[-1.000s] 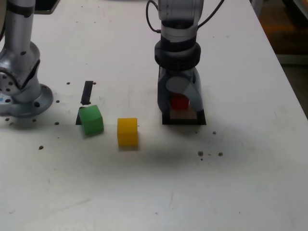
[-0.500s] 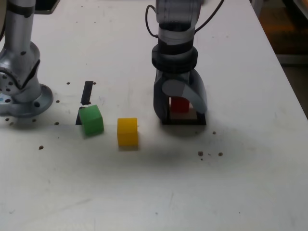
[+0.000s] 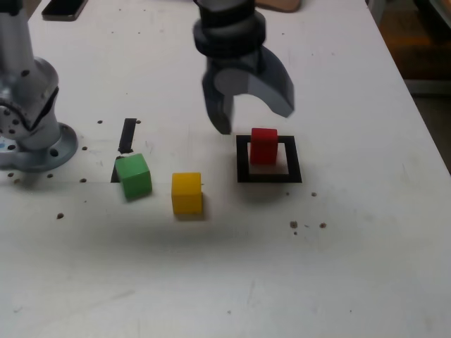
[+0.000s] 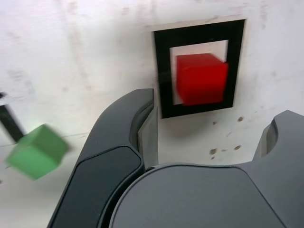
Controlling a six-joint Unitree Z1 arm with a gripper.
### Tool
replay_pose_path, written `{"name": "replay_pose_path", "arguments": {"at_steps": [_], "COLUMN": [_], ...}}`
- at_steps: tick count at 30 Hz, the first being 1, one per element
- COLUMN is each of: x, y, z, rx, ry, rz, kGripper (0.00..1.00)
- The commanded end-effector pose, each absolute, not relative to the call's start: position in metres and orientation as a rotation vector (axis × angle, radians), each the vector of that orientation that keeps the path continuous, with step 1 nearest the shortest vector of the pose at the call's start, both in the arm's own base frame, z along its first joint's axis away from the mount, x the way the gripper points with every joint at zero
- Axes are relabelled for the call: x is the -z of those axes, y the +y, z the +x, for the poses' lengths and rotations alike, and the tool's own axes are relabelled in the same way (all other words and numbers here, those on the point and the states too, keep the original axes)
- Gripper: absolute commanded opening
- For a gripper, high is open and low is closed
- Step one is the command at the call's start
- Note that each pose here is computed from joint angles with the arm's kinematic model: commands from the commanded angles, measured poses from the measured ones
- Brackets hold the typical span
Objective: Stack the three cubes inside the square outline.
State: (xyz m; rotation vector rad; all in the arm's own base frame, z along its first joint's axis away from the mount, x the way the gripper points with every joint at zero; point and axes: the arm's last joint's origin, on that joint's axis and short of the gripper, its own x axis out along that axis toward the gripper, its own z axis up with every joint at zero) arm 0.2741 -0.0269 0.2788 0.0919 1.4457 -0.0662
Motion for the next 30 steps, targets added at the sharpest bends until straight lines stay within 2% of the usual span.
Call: {"name": "replay_pose_path", "arguments": {"at_steps": [1,5,12,17,30], "x": [-0.284,-0.285,-0.274,-0.262,-0.235], "y": [-0.029,-0.033,-0.041,-0.049,-0.064], "z": [0.261,0.236,0.211,0.210,0.218], "rx": [0.079,0.098,0.144,0.191,0.271], "ry": [1.449,1.463,1.505,1.529,1.554], "rz": [0.096,0.101,0.100,0.096,0.084], "kGripper": [0.83,0.83,0.83,0.83,0.83]}}
